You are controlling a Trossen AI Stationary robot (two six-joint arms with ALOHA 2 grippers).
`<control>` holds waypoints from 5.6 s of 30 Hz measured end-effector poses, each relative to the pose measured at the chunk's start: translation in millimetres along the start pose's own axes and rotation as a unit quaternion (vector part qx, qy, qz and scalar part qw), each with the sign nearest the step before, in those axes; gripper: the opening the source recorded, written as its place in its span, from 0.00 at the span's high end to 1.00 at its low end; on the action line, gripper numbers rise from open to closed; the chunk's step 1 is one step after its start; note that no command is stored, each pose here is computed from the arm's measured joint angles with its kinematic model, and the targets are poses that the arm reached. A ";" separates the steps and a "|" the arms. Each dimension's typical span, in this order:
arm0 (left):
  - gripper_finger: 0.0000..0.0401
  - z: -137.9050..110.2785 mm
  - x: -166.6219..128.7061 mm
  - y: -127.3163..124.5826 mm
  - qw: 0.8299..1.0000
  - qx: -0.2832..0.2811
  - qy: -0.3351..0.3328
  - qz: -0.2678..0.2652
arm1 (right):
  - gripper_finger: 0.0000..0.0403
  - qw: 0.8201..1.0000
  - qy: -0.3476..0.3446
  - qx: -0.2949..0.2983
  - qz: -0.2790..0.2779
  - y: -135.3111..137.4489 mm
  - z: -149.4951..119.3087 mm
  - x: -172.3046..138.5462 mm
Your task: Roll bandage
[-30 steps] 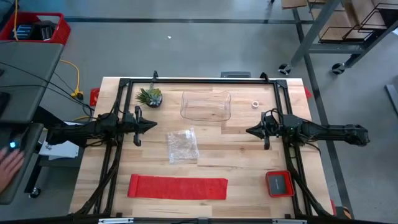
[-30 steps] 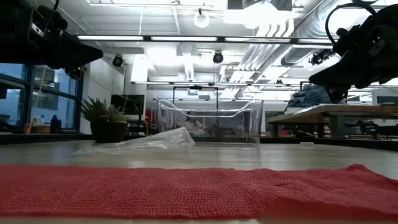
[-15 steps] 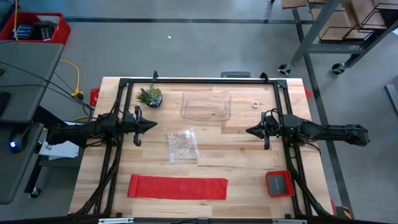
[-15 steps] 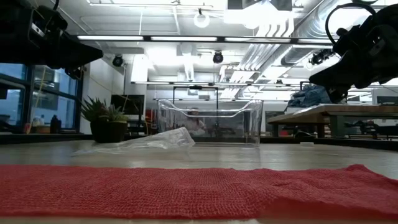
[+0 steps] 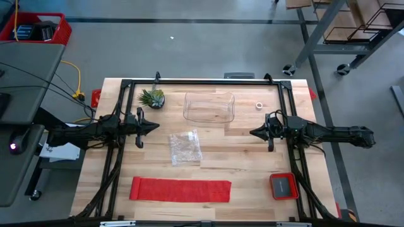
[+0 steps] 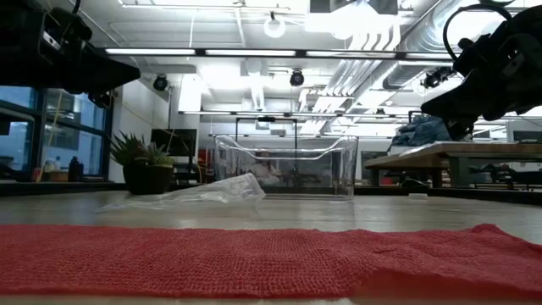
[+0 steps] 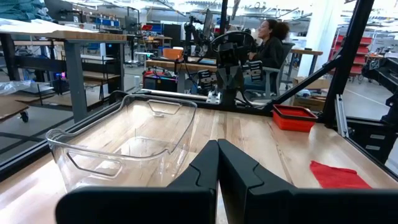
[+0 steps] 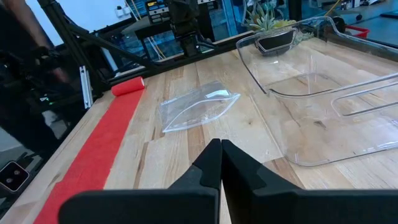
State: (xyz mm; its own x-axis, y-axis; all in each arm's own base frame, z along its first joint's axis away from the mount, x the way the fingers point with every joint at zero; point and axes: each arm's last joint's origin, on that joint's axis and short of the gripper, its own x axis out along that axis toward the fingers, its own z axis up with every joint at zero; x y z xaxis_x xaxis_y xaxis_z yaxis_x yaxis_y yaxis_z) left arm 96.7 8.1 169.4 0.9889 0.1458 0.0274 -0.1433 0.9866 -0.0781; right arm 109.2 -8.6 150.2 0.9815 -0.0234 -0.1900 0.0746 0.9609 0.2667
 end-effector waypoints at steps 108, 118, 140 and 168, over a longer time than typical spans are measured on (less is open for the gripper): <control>1.00 160.0 52.9 -18.6 0.970 -0.240 -0.015 -0.024 | 1.00 1.000 0.000 0.000 0.000 0.0 0.0 0.0; 1.00 138.2 92.9 -54.5 0.819 -0.454 0.324 -0.136 | 1.00 0.985 -0.006 -0.168 -0.025 -1.9 1.3 -0.1; 0.83 57.0 14.4 -169.0 0.541 -0.506 0.638 0.212 | 1.00 0.914 -0.143 0.373 0.074 12.9 29.5 1.5; 0.44 -5.1 17.2 -194.5 0.474 -0.455 0.626 0.421 | 1.00 0.922 -0.120 0.367 0.018 9.8 21.7 10.8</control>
State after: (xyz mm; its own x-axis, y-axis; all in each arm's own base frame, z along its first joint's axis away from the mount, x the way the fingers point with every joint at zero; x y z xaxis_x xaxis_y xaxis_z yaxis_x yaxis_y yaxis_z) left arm 141.8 -181.6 180.0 -0.0736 -0.2596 -0.9629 -0.9942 0.0954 0.0502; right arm 124.4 -5.4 171.3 0.9898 -0.1404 0.0236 0.0531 0.5183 0.8536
